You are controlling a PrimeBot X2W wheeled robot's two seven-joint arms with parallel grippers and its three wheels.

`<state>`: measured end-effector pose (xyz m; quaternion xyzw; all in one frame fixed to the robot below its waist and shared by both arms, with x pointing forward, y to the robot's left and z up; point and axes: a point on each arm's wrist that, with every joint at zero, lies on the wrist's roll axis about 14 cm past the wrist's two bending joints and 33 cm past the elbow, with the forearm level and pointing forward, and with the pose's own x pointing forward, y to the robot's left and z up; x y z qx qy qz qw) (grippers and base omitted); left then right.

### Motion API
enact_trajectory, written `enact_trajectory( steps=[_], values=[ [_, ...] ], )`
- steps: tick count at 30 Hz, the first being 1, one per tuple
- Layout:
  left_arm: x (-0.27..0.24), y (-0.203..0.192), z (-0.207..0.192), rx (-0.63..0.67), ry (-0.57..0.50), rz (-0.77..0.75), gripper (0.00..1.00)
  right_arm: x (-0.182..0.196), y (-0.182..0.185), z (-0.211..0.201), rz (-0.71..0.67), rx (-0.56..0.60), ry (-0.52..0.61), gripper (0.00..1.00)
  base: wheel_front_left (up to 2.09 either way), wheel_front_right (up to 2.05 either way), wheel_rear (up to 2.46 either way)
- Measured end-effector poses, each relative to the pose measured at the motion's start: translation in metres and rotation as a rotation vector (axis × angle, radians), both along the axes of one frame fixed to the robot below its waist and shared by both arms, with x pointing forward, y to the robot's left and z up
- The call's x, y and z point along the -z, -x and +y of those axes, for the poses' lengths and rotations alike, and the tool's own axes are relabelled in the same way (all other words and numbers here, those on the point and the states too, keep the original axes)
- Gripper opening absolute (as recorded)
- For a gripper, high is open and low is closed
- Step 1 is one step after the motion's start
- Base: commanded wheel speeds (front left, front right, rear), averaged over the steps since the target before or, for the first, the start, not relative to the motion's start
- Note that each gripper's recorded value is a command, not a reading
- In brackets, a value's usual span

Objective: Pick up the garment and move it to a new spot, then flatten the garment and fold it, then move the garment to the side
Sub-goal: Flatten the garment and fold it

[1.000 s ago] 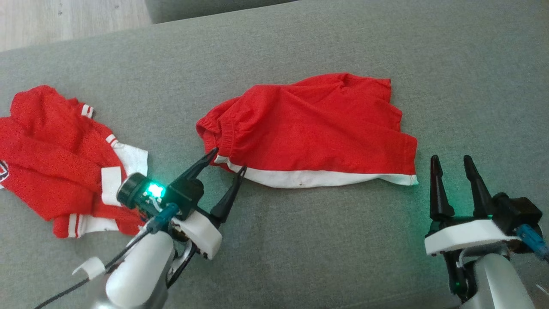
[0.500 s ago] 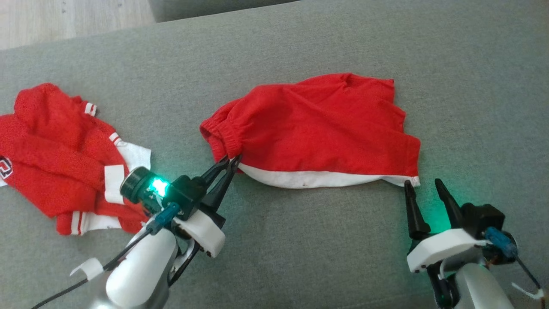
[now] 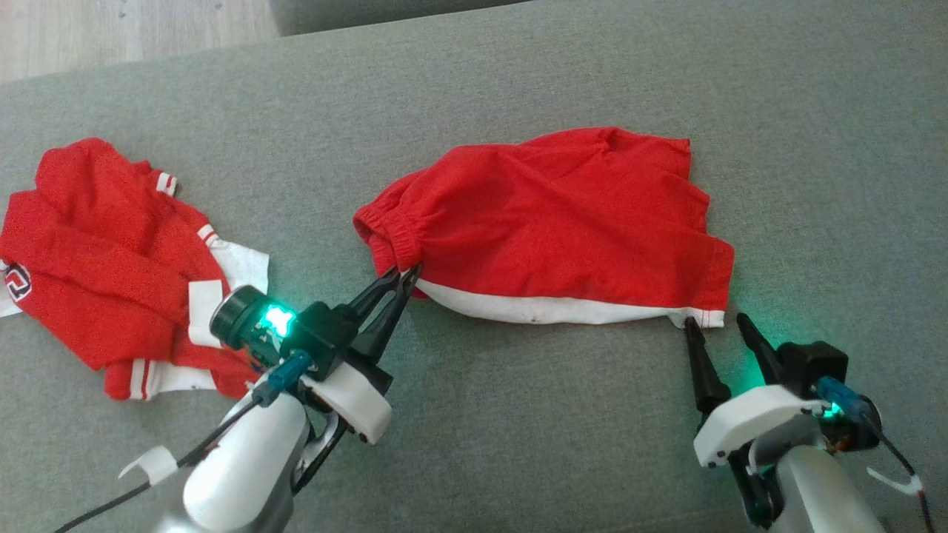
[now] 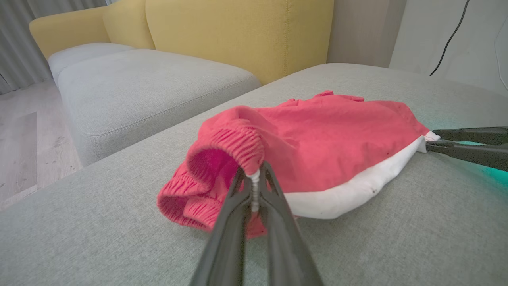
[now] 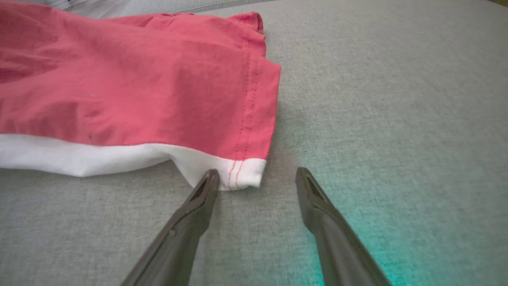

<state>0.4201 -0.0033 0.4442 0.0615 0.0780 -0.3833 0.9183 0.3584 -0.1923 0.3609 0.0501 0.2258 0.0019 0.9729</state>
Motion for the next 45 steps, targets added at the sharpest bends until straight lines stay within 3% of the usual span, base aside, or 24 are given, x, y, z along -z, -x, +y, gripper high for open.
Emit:
enact_trajectory(
  steps=[7, 8, 11, 18, 24, 31, 38, 45],
  values=[
    [-0.001, 0.003, -0.003, 0.015, 0.003, 0.001, 0.0, -0.002, -0.004, 0.005, -0.001, -0.021, 0.001, 1.0, 0.0, 0.0, 0.0],
    [-0.001, 0.004, -0.004, 0.018, 0.002, 0.002, 0.0, -0.001, -0.003, 0.006, 0.001, -0.024, 0.001, 0.9, 0.0, 0.0, 0.0],
    [-0.001, 0.004, -0.004, 0.019, 0.001, 0.003, 0.0, -0.001, -0.004, 0.01, 0.001, -0.045, 0.012, 0.0, 0.0, 0.0, 0.0],
    [-0.004, 0.005, -0.001, 0.009, -0.009, -0.005, 0.0, -0.01, -0.005, 0.008, -0.035, -0.038, 0.016, 0.0, 0.0, 0.0, 0.0],
    [-0.008, 0.007, 0.002, -0.006, 0.003, -0.004, 0.0, -0.042, -0.015, -0.005, -0.161, 0.013, 0.006, 0.0, 0.0, 0.0, 0.0],
    [-0.053, -0.01, 0.006, -0.007, 0.009, -0.093, 0.0, -0.126, -0.048, -0.011, -0.414, 0.04, -0.029, 0.0, 0.0, 0.0, 0.0],
    [-0.154, -0.047, 0.0, 0.001, 0.041, -0.288, 0.0, -0.233, -0.088, -0.008, -0.635, 0.003, -0.037, 0.0, 0.0, 0.0, 0.0],
    [-0.226, -0.06, -0.003, -0.001, 0.072, -0.421, 0.0, -0.318, -0.096, -0.018, -0.818, -0.011, 0.006, 0.0, 0.0, 0.0, 0.0]
  ],
)
